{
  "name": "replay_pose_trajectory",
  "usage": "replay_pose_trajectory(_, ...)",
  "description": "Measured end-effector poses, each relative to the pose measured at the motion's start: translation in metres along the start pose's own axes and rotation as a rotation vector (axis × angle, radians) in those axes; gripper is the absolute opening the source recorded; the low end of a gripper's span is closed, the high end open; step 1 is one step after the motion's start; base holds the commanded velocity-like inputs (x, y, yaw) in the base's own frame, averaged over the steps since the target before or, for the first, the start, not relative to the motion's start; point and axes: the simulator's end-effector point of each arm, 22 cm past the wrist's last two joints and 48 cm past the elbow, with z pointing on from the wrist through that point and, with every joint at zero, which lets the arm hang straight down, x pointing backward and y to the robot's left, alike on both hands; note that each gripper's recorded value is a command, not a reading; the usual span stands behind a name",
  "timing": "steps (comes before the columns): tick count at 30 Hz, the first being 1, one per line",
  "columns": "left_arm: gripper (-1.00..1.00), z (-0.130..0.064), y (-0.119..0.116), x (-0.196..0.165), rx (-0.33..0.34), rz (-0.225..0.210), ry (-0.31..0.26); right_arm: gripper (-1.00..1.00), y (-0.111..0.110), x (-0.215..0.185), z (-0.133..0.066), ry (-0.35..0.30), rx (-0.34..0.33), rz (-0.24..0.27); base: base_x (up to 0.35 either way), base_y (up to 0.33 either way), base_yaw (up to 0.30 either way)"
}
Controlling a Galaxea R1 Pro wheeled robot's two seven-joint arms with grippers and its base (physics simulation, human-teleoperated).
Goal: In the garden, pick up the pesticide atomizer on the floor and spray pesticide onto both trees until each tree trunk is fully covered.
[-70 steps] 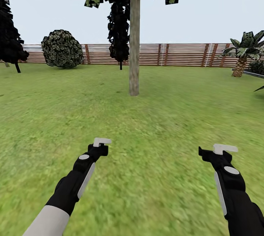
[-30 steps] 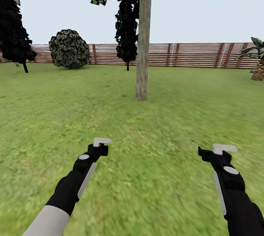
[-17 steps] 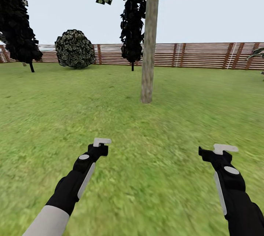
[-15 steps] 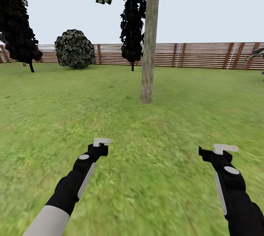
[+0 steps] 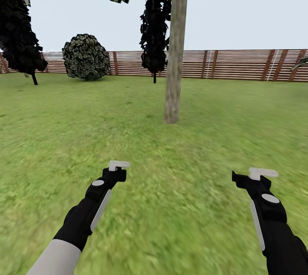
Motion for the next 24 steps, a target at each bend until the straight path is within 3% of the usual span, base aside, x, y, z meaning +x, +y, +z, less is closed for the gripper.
replay_pose_trajectory(24, -1.0, 0.0, -0.0003, 0.0, 0.0, 0.0, 0.0, 1.0, 0.0002, -0.0002, -0.0001, 0.0, 0.0, 0.0, 0.337, 0.0, 0.0)
